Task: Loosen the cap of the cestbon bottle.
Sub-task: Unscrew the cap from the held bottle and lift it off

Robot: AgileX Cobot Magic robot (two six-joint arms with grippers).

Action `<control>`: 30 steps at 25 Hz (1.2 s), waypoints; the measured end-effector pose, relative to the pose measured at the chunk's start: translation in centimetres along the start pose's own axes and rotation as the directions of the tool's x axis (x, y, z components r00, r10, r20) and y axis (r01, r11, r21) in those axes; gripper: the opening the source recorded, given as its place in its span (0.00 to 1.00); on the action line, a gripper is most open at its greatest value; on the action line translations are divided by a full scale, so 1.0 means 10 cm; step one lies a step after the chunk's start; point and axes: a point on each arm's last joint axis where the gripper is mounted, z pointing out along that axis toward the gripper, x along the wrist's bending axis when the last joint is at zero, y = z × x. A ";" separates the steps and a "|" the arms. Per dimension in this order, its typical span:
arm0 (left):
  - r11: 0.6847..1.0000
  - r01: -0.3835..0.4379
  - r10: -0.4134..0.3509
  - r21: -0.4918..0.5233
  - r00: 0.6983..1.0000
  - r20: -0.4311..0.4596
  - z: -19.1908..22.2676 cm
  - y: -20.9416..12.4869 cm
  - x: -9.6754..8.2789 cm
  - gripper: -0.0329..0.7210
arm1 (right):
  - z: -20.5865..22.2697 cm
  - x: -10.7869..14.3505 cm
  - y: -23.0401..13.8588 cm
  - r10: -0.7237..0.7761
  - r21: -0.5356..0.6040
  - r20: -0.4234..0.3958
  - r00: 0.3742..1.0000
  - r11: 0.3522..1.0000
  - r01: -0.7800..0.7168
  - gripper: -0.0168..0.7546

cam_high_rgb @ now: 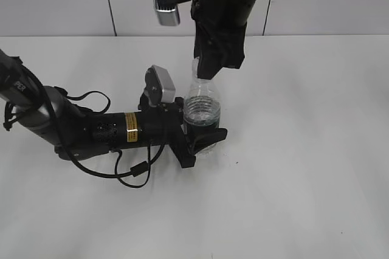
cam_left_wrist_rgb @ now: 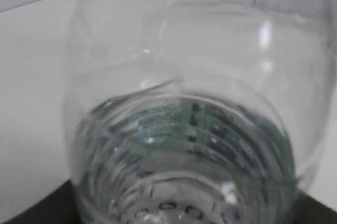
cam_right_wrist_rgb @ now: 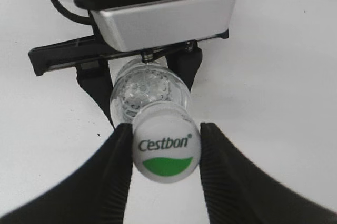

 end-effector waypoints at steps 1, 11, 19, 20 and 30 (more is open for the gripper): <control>1.000 0.000 0.000 0.000 1.000 0.000 0.00 0.00 0.00 0.58 | 0.00 0.00 0.00 -0.024 -0.001 0.000 1.000 1.000 0.024 0.41; 1.000 0.001 -0.001 0.000 1.000 -0.001 0.00 0.00 0.00 0.58 | 0.00 0.00 0.01 -0.129 -0.005 0.002 0.992 0.992 0.129 0.41; 1.000 0.011 -0.011 -0.002 1.000 -0.004 0.00 0.00 0.01 0.58 | -0.05 -0.02 0.03 -0.147 -0.014 0.014 0.989 0.989 0.147 0.41; 1.000 0.014 -0.014 -0.003 1.000 -0.005 0.00 0.00 0.01 0.58 | -0.07 -0.03 0.04 -0.147 -0.019 0.018 0.989 0.989 0.147 0.41; 1.000 0.015 -0.015 -0.002 1.000 -0.006 0.00 0.00 0.01 0.58 | -0.13 -0.05 0.07 -0.094 -0.038 0.039 0.995 0.995 0.095 0.41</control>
